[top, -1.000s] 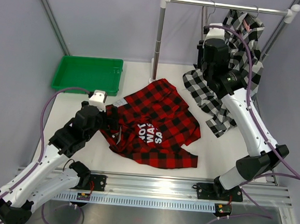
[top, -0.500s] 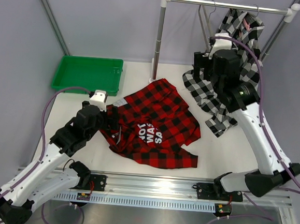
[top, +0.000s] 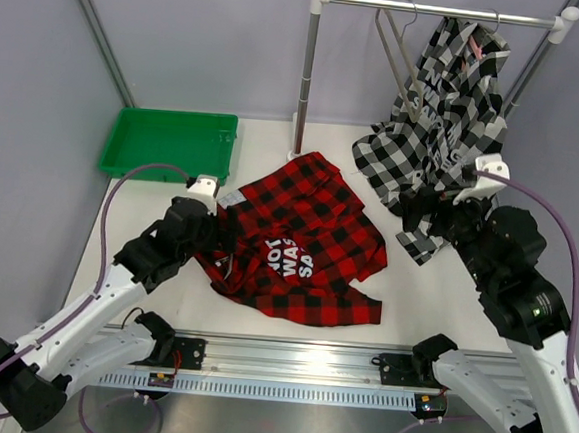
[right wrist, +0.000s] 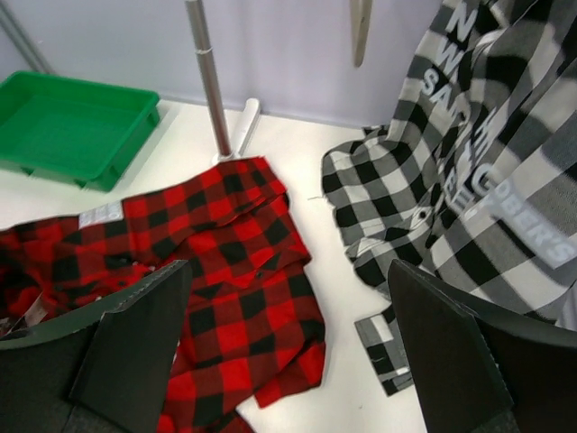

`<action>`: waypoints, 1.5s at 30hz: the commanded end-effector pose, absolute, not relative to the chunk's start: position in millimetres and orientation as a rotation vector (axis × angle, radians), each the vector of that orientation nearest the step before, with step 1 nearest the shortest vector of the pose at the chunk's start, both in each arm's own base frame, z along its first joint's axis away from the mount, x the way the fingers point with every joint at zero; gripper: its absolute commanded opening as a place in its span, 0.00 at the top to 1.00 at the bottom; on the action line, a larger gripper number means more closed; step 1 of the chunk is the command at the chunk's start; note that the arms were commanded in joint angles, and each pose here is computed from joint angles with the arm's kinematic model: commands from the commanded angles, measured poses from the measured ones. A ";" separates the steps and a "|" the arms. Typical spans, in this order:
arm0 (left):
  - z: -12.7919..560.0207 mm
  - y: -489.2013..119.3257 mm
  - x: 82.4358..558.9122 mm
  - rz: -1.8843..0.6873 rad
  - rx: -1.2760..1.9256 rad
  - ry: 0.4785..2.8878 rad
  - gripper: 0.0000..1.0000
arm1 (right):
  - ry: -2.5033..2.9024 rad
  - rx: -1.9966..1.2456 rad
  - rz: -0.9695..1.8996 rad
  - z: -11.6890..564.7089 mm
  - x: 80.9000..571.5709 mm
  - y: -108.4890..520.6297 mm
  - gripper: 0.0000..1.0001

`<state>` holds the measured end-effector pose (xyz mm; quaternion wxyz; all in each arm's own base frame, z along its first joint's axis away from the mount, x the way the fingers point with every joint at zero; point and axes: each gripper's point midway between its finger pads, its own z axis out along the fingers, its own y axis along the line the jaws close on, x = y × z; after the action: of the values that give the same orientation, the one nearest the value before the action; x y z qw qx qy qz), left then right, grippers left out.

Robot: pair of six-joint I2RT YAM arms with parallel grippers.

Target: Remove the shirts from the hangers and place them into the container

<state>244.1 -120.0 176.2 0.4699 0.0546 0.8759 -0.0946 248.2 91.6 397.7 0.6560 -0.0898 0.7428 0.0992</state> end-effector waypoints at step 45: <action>51.6 -207.1 294.3 -0.125 0.048 2.427 1.00 | 1.672 -0.336 0.666 315.0 169.9 130.8 0.00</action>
<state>282.4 -208.2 21.3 0.3050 0.0254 0.9507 -0.0491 170.2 128.5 310.9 0.6043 -0.1449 0.7316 0.2804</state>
